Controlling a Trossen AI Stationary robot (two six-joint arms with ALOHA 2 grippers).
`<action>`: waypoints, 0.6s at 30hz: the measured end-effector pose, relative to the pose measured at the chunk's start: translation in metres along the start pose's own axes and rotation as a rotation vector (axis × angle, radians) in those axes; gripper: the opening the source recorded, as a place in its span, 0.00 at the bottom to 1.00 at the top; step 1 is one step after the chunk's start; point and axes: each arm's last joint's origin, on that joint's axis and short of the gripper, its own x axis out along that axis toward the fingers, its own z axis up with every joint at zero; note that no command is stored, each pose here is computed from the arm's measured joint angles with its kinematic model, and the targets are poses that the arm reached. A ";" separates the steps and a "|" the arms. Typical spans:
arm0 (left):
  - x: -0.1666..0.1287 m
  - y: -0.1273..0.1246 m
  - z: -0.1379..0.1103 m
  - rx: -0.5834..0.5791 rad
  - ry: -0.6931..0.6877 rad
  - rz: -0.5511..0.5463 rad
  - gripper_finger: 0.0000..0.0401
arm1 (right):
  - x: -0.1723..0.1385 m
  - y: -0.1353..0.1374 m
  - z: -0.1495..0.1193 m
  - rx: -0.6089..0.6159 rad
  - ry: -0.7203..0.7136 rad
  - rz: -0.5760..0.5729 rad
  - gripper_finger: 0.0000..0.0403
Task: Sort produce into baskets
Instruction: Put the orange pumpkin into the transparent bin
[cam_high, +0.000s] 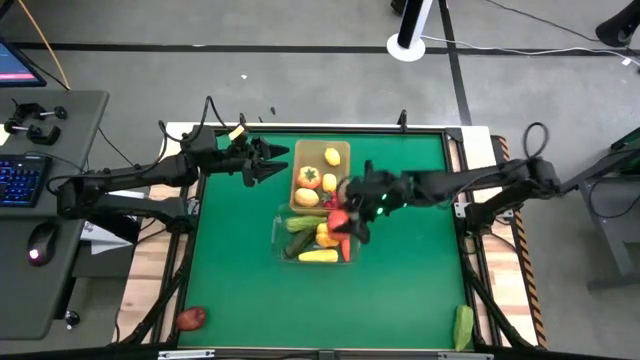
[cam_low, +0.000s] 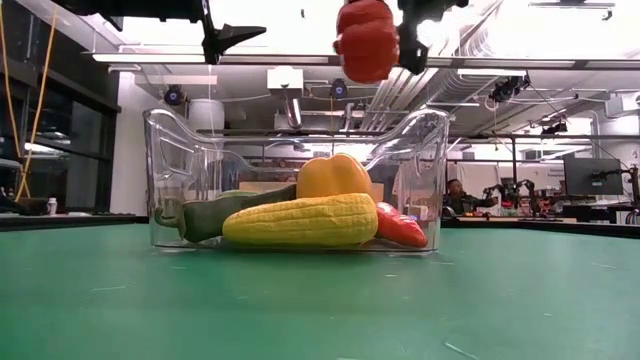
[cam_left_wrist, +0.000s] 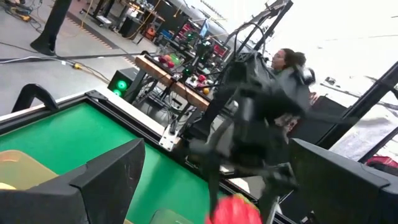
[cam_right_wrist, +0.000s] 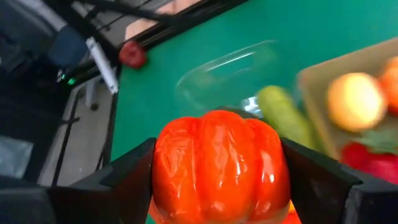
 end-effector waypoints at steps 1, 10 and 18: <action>0.000 0.000 0.000 0.000 0.000 0.000 0.95 | 0.009 0.003 -0.002 -0.010 0.003 0.013 0.72; 0.000 0.000 0.000 -0.028 0.004 0.002 0.95 | 0.033 0.013 -0.013 0.045 0.039 0.040 0.72; 0.000 0.000 -0.001 -0.011 0.013 -0.011 0.95 | 0.029 0.013 -0.010 0.040 0.025 0.044 0.72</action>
